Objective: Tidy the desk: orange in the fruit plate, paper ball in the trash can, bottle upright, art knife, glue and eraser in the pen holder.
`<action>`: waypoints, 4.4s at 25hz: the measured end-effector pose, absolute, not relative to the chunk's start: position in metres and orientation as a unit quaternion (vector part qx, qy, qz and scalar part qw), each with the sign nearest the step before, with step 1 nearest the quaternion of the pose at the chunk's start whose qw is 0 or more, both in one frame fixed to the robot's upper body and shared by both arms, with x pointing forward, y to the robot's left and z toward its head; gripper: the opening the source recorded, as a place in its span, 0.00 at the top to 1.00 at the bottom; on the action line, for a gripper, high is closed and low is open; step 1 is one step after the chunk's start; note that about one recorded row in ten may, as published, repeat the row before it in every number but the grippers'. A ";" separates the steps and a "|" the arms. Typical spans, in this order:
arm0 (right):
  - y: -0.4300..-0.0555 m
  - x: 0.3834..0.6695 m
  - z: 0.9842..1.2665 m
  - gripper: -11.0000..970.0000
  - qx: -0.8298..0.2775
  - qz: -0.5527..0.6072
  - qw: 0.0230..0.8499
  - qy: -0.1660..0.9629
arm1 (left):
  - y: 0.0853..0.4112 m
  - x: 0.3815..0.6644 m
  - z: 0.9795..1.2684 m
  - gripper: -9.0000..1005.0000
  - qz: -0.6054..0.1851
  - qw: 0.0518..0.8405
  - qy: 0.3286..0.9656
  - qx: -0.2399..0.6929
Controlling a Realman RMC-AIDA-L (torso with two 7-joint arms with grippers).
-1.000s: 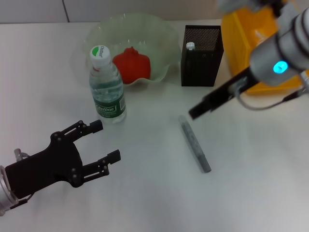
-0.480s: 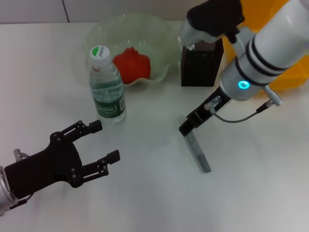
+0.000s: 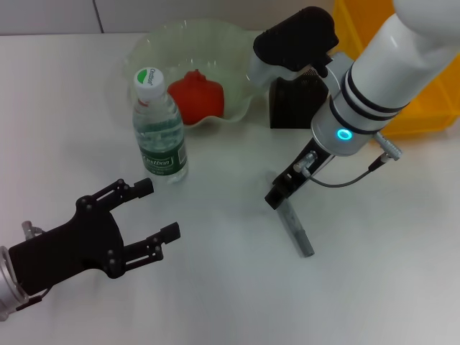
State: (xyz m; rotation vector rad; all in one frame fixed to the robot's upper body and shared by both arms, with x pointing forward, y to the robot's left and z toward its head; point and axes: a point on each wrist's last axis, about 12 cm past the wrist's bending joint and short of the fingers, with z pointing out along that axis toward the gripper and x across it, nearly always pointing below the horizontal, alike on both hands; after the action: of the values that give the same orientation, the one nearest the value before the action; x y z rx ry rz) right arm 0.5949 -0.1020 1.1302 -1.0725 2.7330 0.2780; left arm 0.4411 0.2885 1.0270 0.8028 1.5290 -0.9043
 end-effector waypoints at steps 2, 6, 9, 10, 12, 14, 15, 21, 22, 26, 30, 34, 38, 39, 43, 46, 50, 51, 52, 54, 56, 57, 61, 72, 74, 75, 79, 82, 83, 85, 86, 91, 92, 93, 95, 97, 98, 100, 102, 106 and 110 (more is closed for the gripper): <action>-0.102 0.595 1.129 0.37 -0.361 0.093 0.095 0.923 | 0.288 0.441 1.027 0.18 -0.384 0.562 0.649 0.341; -0.103 0.595 1.128 0.37 -0.359 0.093 0.095 0.924 | 0.288 0.441 1.027 0.18 -0.384 0.562 0.648 0.341; -0.103 0.595 1.127 0.39 -0.359 0.094 0.094 0.924 | 0.287 0.441 1.027 0.18 -0.384 0.562 0.648 0.342; -0.102 0.595 1.127 0.40 -0.360 0.093 0.093 0.924 | 0.287 0.442 1.027 0.18 -0.383 0.563 0.648 0.342; -0.102 0.594 1.126 0.43 -0.361 0.092 0.093 0.923 | 0.287 0.442 1.027 0.18 -0.383 0.563 0.648 0.342; -0.102 0.594 1.126 0.46 -0.362 0.091 0.091 0.923 | 0.287 0.442 1.027 0.18 -0.383 0.563 0.648 0.342; -0.103 0.593 1.125 0.48 -0.361 0.090 0.089 0.924 | 0.286 0.442 1.027 0.18 -0.383 0.563 0.648 0.342; -0.103 0.593 1.124 0.57 -0.359 0.090 0.087 0.925 | 0.286 0.443 1.027 0.18 -0.382 0.563 0.647 0.344; -0.103 0.593 1.123 0.59 -0.359 0.090 0.087 0.925 | 0.286 0.443 1.027 0.18 -0.382 0.563 0.647 0.344; -0.105 0.593 1.121 0.63 -0.357 0.087 0.081 0.926 | 0.286 0.443 1.027 0.18 -0.382 0.564 0.646 0.344; -0.106 0.592 1.119 0.66 -0.356 0.085 0.076 0.928 | 0.285 0.443 1.027 0.18 -0.383 0.564 0.646 0.344; -0.105 0.591 1.119 0.69 -0.360 0.082 0.073 0.927 | 0.285 0.443 1.027 0.18 -0.383 0.564 0.646 0.344; -0.103 0.589 1.118 0.74 -0.369 0.076 0.070 0.924 | 0.284 0.443 1.027 0.18 -0.383 0.564 0.646 0.343; -0.104 0.589 1.117 0.76 -0.369 0.076 0.069 0.924 | 0.284 0.443 1.027 0.18 -0.383 0.564 0.646 0.343; -0.103 0.588 1.119 0.85 -0.371 0.078 0.072 0.923 | 0.284 0.443 1.027 0.18 -0.383 0.564 0.646 0.343; -0.102 0.586 1.128 0.85 -0.376 0.087 0.089 0.918 | 0.284 0.443 1.026 0.18 -0.383 0.564 0.647 0.343; -0.113 0.586 1.153 0.85 -0.364 0.108 0.140 0.915 | 0.283 0.443 1.027 0.18 -0.384 0.562 0.646 0.344; -0.120 0.587 1.163 0.85 -0.353 0.113 0.164 0.914 | 0.283 0.443 1.027 0.18 -0.385 0.562 0.646 0.345; -0.131 0.589 1.173 0.85 -0.340 0.118 0.192 0.913 | 0.283 0.443 1.027 0.18 -0.385 0.562 0.645 0.345; -0.149 0.589 1.191 0.85 -0.319 0.133 0.252 0.904 | 0.282 0.443 1.027 0.18 -0.387 0.562 0.644 0.346; -0.183 0.586 1.217 0.85 -0.287 0.167 0.372 0.867 | 0.281 0.444 1.027 0.18 -0.388 0.561 0.643 0.347; -0.183 0.586 1.217 0.85 -0.287 0.167 0.372 0.867 | 0.281 0.444 1.027 0.18 -0.389 0.562 0.642 0.348; -0.218 0.579 1.217 0.85 -0.247 0.225 0.532 0.778 | 0.277 0.446 1.028 0.18 -0.393 0.562 0.638 0.350; -0.244 0.582 1.131 0.85 -0.216 0.279 0.713 0.606 | 0.268 0.451 1.029 0.18 -0.401 0.558 0.632 0.358; -0.236 0.592 1.111 0.85 -0.220 0.280 0.700 0.619 | 0.267 0.452 1.030 0.18 -0.403 0.557 0.631 0.360; -0.236 0.592 1.111 0.85 -0.220 0.280 0.700 0.619 | 0.267 0.452 1.030 0.18 -0.403 0.557 0.630 0.359; -0.221 0.603 1.096 0.86 -0.227 0.283 0.672 0.645 | 0.266 0.453 1.030 0.18 -0.404 0.557 0.630 0.360; -0.217 0.607 1.093 0.85 -0.229 0.270 0.666 0.656 | 0.266 0.453 1.030 0.18 -0.405 0.557 0.630 0.360; -0.216 0.608 1.092 0.85 -0.229 0.266 0.664 0.660 | 0.266 0.453 1.030 0.18 -0.405 0.556 0.630 0.361; -0.216 0.608 1.090 0.83 -0.228 0.264 0.662 0.663 | 0.266 0.453 1.030 0.18 -0.405 0.556 0.630 0.361; -0.216 0.608 1.089 0.82 -0.227 0.263 0.661 0.665 | 0.265 0.453 1.030 0.18 -0.405 0.556 0.629 0.362; -0.220 0.603 1.084 0.76 -0.221 0.260 0.659 0.671 | 0.264 0.454 1.031 0.18 -0.406 0.555 0.628 0.364; -0.221 0.602 1.082 0.75 -0.221 0.258 0.659 0.671 | 0.264 0.454 1.031 0.18 -0.406 0.555 0.628 0.365; -0.224 0.600 1.081 0.74 -0.221 0.256 0.661 0.670 | 0.264 0.454 1.031 0.18 -0.406 0.555 0.628 0.365; -0.228 0.593 1.079 0.71 -0.222 0.255 0.668 0.663 | 0.264 0.454 1.031 0.18 -0.406 0.555 0.628 0.365; -0.233 0.582 1.079 0.69 -0.226 0.264 0.680 0.645 | 0.264 0.455 1.031 0.18 -0.407 0.556 0.626 0.366; -0.237 0.576 1.080 0.68 -0.224 0.273 0.687 0.635 | 0.264 0.455 1.031 0.18 -0.407 0.556 0.626 0.366; -0.248 0.561 1.083 0.59 -0.207 0.301 0.696 0.618 | 0.263 0.456 1.032 0.18 -0.408 0.556 0.624 0.367; -0.266 0.539 1.086 0.43 -0.193 0.331 0.699 0.604 | 0.261 0.458 1.034 0.18 -0.411 0.557 0.620 0.370; -0.297 0.490 1.084 0.29 -0.251 0.365 0.671 0.595 | 0.259 0.461 1.037 0.18 -0.421 0.550 0.616 0.374; -0.319 0.447 1.073 0.20 -0.344 0.391 0.599 0.609 | 0.253 0.470 1.047 0.18 -0.454 0.508 0.614 0.399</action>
State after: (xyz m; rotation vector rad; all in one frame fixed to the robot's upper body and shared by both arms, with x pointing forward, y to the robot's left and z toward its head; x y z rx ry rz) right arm 0.4474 -0.3192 1.0734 -0.7977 1.4116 0.9073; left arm 0.4701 0.2528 1.0466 0.9615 1.4798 -1.0941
